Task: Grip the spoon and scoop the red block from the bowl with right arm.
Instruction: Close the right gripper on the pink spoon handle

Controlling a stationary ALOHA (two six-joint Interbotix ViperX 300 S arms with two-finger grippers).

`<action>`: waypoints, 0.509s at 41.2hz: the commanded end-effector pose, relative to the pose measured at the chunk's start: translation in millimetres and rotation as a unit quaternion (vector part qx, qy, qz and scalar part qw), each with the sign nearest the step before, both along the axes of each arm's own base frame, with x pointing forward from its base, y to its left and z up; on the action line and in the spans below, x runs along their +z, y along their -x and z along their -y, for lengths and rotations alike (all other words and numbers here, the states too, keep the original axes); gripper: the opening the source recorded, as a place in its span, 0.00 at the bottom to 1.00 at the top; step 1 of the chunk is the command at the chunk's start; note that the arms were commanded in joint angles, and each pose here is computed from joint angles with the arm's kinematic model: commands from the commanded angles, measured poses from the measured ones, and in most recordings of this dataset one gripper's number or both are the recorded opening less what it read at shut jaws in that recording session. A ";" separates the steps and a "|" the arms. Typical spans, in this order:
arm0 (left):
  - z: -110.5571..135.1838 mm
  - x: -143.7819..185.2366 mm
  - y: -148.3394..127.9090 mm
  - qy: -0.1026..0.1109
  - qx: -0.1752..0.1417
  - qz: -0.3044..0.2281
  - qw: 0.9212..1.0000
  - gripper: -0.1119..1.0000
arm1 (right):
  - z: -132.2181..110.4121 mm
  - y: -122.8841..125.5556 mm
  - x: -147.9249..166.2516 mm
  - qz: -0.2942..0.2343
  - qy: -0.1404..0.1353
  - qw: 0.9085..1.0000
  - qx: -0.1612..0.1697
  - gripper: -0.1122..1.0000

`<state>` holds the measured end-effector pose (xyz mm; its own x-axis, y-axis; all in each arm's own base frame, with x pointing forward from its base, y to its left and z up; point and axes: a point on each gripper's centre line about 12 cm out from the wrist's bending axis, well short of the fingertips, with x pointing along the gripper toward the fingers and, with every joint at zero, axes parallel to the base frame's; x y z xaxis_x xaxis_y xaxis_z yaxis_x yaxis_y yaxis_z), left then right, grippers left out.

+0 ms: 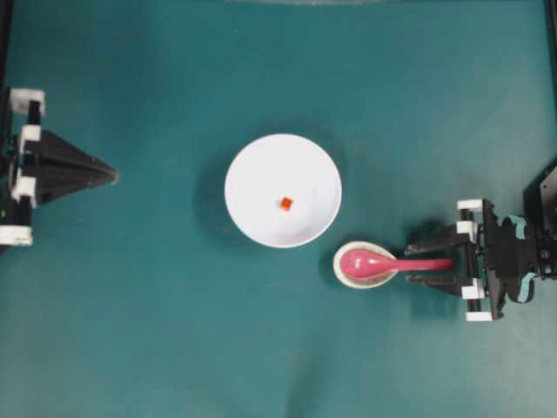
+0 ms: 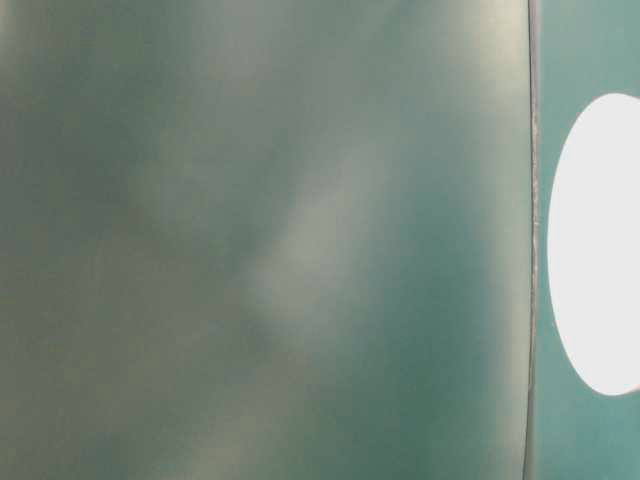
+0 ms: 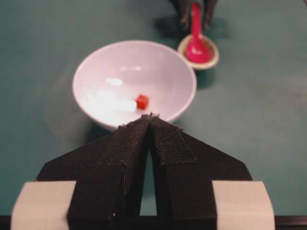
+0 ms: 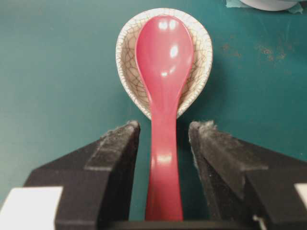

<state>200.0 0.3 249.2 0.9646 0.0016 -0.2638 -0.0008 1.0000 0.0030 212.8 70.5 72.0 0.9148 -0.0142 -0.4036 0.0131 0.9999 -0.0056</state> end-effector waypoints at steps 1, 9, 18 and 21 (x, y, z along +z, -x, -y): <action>0.3 9.7 -4.1 -0.002 -0.001 0.011 1.000 0.13 | -2.7 -2.0 2.9 0.008 -0.003 1.000 0.004 0.55; 0.0 8.9 -4.1 -0.001 0.000 0.010 1.000 0.13 | -2.7 -2.2 3.4 0.010 -0.001 1.000 0.005 0.53; 0.0 8.9 -4.1 -0.002 -0.001 0.010 1.000 0.13 | -2.6 -2.1 3.1 0.010 0.000 1.000 0.005 0.53; 0.0 9.6 -4.3 -0.002 0.000 0.011 1.000 0.13 | -2.9 -2.7 3.8 0.012 -0.001 1.000 0.005 0.51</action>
<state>200.4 0.3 248.6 0.9638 0.0016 -0.2667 -0.0004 1.0000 0.0045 212.8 70.7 72.2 0.9155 -0.0130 -0.4021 0.0098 0.9999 -0.0100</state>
